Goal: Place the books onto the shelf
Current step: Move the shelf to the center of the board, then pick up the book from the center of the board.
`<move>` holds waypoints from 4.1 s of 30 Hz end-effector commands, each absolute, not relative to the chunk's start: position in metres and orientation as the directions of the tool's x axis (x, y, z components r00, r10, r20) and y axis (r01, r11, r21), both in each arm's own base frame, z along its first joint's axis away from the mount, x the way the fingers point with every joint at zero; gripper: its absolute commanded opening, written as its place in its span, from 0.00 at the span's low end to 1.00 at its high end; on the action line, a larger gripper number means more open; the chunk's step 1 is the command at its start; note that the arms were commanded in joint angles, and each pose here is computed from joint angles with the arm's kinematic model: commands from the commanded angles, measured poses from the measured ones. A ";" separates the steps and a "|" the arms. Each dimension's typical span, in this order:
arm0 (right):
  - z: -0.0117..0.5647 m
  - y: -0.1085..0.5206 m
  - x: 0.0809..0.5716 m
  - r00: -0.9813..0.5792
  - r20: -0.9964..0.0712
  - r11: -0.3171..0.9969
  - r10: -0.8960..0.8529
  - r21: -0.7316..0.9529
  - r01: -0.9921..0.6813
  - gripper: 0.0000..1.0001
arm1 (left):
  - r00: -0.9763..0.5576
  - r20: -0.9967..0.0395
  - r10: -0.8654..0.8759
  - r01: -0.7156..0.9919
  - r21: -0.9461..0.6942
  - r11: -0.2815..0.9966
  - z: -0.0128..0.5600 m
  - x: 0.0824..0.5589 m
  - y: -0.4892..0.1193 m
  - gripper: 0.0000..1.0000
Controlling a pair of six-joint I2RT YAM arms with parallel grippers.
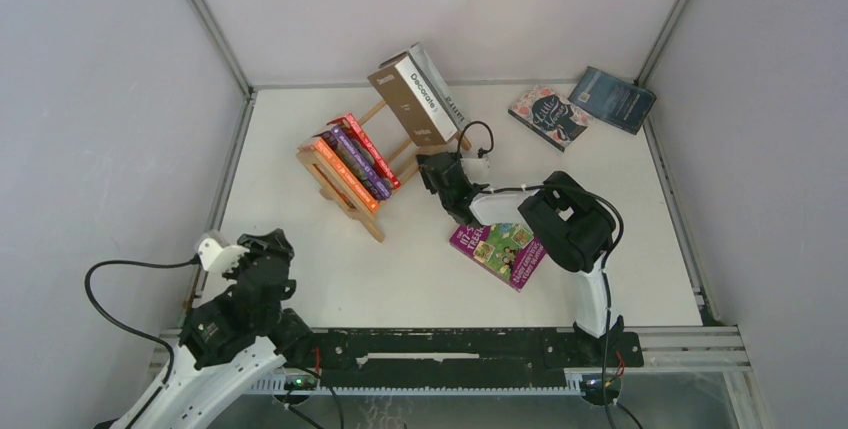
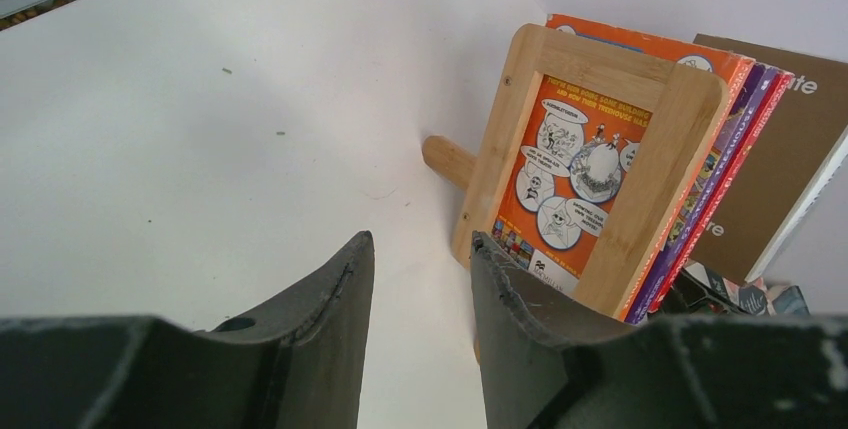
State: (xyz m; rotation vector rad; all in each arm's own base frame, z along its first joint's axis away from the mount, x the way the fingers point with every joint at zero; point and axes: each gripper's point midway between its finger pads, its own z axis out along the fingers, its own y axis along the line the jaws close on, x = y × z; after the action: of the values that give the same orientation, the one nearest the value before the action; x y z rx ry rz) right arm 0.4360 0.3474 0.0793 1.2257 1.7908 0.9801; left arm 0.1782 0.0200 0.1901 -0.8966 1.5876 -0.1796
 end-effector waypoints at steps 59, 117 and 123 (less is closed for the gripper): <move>0.112 0.157 0.322 -0.664 -0.596 0.886 0.451 0.392 0.249 0.65 | -0.577 -0.701 -0.419 0.049 -0.542 0.839 0.183 0.183 -0.252 0.68; 0.037 0.174 0.215 -0.955 -0.051 0.870 0.292 0.429 0.243 0.64 | -0.779 -0.454 -0.434 -0.153 -0.533 0.832 0.003 0.170 -0.390 0.94; 0.042 0.176 0.187 -0.964 -0.027 0.865 0.264 0.448 0.224 0.64 | -0.756 -0.481 -0.445 -0.198 -0.479 0.855 0.003 0.172 -0.360 0.95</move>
State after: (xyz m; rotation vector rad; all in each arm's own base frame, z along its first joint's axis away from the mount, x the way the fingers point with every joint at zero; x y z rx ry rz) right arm 0.2613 0.1610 0.0477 0.3877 2.7104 0.5641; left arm 0.1607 -0.4236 0.0433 -0.4424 2.4098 -0.8583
